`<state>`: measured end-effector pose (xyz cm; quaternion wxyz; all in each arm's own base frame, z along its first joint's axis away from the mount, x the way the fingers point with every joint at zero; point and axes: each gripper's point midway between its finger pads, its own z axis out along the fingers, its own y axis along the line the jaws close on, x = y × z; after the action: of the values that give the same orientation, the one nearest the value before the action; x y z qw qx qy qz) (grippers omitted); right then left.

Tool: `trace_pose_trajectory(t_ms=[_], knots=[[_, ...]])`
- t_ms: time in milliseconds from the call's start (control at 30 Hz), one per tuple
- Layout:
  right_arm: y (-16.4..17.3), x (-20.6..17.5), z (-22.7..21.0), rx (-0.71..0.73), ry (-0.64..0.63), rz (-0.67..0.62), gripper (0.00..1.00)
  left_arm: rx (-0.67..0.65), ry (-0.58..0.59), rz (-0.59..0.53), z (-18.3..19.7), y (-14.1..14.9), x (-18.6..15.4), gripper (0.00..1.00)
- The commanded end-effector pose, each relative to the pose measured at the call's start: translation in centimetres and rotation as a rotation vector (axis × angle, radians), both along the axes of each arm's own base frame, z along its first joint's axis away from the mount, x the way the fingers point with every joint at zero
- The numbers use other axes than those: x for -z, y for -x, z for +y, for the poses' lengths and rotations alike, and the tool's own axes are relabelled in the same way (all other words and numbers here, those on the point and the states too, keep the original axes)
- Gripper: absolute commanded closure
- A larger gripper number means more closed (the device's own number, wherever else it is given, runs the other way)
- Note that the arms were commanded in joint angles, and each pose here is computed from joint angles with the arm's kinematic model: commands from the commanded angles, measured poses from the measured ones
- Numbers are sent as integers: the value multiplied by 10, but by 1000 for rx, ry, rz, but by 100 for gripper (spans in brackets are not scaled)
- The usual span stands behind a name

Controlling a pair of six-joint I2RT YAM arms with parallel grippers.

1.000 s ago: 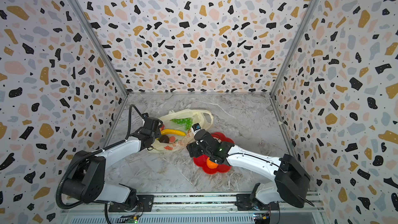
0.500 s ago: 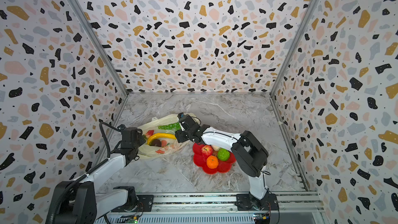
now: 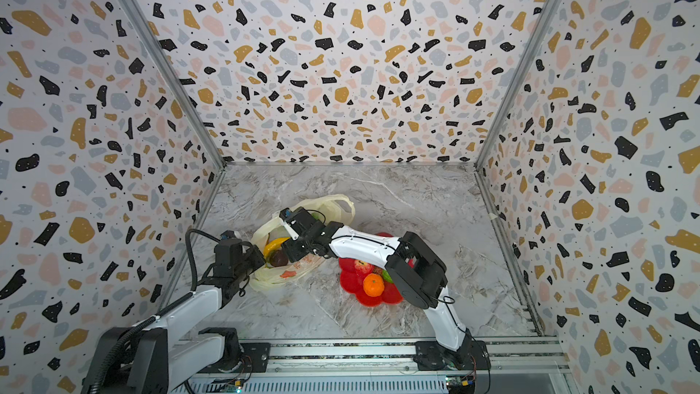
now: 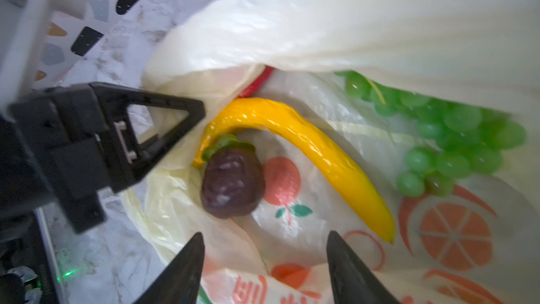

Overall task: Take fruits out of the plastic bag
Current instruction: Move the plastic bag to the center of the table, then pick up the fruit from the plastic bag.

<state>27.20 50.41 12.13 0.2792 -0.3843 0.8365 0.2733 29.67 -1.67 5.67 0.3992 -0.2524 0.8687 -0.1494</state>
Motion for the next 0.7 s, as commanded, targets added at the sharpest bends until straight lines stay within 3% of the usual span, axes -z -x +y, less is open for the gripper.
trace_pose_trajectory(t_ms=[0, 133, 267, 667], knots=[[6, 7, 8, -55, 35, 1, 31, 4, -6, -76, 0, -2, -12, 98], [14, 11, 22, -97, 53, -14, 27, -15, -8, -132, 4, -2, -21, 99], [12, 20, 28, -109, 87, -37, 26, -21, -9, -120, 4, -1, -19, 99], [-10, 39, 17, 21, 169, -46, 32, -26, -9, -117, 5, -1, -18, 98]])
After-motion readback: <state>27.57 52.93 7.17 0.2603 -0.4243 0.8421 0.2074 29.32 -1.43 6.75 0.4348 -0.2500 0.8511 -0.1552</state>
